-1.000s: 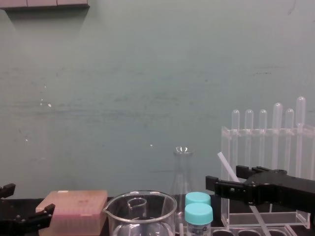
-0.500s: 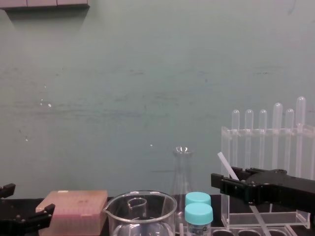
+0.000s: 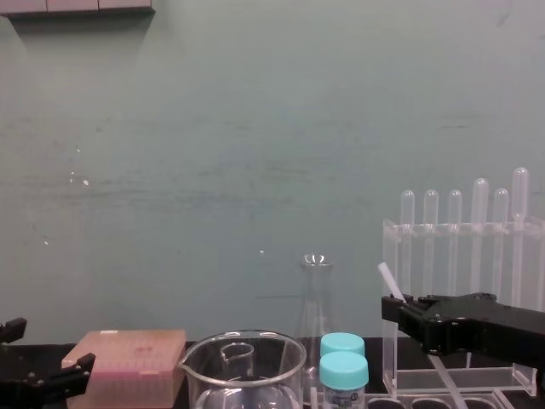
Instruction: Pick up the stirring rod with one hand, then place it down.
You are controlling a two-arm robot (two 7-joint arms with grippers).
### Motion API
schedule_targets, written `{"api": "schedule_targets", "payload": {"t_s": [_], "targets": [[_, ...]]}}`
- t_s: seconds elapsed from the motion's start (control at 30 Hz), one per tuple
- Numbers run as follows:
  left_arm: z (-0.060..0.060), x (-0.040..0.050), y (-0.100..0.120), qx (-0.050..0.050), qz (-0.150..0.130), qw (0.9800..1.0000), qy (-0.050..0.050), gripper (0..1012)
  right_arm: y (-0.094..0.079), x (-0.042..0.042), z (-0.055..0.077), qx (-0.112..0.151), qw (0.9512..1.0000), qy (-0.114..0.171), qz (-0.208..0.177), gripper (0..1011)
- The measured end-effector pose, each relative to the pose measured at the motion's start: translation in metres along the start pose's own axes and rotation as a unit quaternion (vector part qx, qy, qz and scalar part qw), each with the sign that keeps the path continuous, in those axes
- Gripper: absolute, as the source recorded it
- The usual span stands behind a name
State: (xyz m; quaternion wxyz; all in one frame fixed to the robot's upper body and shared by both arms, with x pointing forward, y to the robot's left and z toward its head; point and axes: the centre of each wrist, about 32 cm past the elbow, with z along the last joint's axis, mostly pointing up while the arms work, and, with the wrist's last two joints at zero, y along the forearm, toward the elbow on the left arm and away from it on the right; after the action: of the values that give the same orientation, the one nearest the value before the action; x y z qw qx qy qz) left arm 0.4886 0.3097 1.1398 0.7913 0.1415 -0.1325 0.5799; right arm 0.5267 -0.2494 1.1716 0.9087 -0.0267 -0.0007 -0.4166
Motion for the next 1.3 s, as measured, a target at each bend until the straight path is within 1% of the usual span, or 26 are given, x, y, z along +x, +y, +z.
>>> {"api": "schedule_targets", "payload": {"t_s": [0.03, 0.07, 0.33, 0.43, 0.47, 0.6, 0.63, 0.67, 0.73, 0.8, 0.87, 0.9, 0.97, 1.07, 1.1, 1.17, 1.2, 1.3], "targets": [[0.0, 0.0, 0.0, 0.0, 0.0, 1.0, 0.0, 1000, 0.0, 0.0, 0.0, 0.0, 1.0, 0.0, 0.0, 82], [0.0, 0.0, 0.0, 0.0, 0.0, 1.0, 0.0, 1000, 0.0, 0.0, 0.0, 0.0, 1.0, 0.0, 0.0, 77], [0.0, 0.0, 0.0, 0.0, 0.0, 1.0, 0.0, 1000, 0.0, 0.0001, 0.0, 0.002, 1.0, 0.0, 0.0, 77], [0.0, 0.0, 0.0, 0.0, 0.0, 1.0, 0.0, 1000, 0.0, 0.0023, 0.002, 0.022, 0.9997, -0.004, -0.006, 77], [0.0, 0.0, 0.0, 0.0, 0.0, 1.0, 0.0, 1000, 0.0, 0.0036, 0.004, 0.037, 0.9992, -0.01, -0.01, 77], [0.0, 0.0, 0.0, 0.0, 0.0, 1.0, 0.0, 1000, 0.0, 0.0071, 0.011, 0.08, 0.996, -0.036, -0.016, 77], [0.0, 0.0, 0.0, 0.0, 0.0, 1.0, 0.0, 1000, 0.0, 0.0098, 0.016, 0.11, 0.9925, -0.052, -0.015, 77], [0.0, 0.0, 0.0, 0.0, 0.0, 1.0, 0.0, 1000, 0.0, 0.0113, 0.019, 0.124, 0.9903, -0.06, -0.014, 77], [0.0, 0.0, 0.0, 0.0, 0.0, 1.0, 0.0, 1000, 0.002, 0.0179, 0.027, 0.181, 0.9797, -0.085, -0.008, 77], [0.0, 0.0, 0.0, 0.0, 0.0, 1.0, 0.0, 1000, 0.003, 0.0222, 0.031, 0.209, 0.9735, -0.094, -0.004, 77], [0.0, 0.0, 0.0, 0.0, 0.0, 1.0, 0.0, 1000, 0.003, 0.0275, 0.032, 0.238, 0.9661, -0.1, 0.004, 77], [0.0, 0.0, 0.0, 0.0, 0.0, 1.0, 0.0, 1000, 0.003, 0.0317, 0.032, 0.26, 0.9602, -0.101, 0.012, 77], [0.0, 0.0, 0.0, 0.0, 0.0, 1.0, 0.0, 1000, 0.002, 0.0368, 0.027, 0.28, 0.9553, -0.092, 0.02, 77], [0.0, 0.0, 0.0, 0.0, 0.0, 1.0, 0.0, 1000, 0.0, 0.0403, 0.022, 0.288, 0.954, -0.078, 0.024, 77], [0.0, 0.0, 0.0, 0.0, 0.0, 1.0, 0.0, 1000, -0.002, 0.0408, 0.016, 0.287, 0.9551, -0.069, 0.023, 77], [0.0, 0.0, 0.0, 0.0, 0.0, 1.0, 0.0, 1000, -0.004, 0.0406, 0.011, 0.284, 0.9567, -0.062, 0.022, 77], [0.0, 0.0, 0.0, 0.0, 0.0, 1.0, 0.0, 1000, -0.006, 0.0398, 0.006, 0.277, 0.9591, -0.057, 0.021, 77], [0.0, 0.0, 0.0, 0.0, 0.0, 1.0, 0.0, 1000, -0.008, 0.0387, 0.0, 0.265, 0.9628, -0.051, 0.019, 77]]}}
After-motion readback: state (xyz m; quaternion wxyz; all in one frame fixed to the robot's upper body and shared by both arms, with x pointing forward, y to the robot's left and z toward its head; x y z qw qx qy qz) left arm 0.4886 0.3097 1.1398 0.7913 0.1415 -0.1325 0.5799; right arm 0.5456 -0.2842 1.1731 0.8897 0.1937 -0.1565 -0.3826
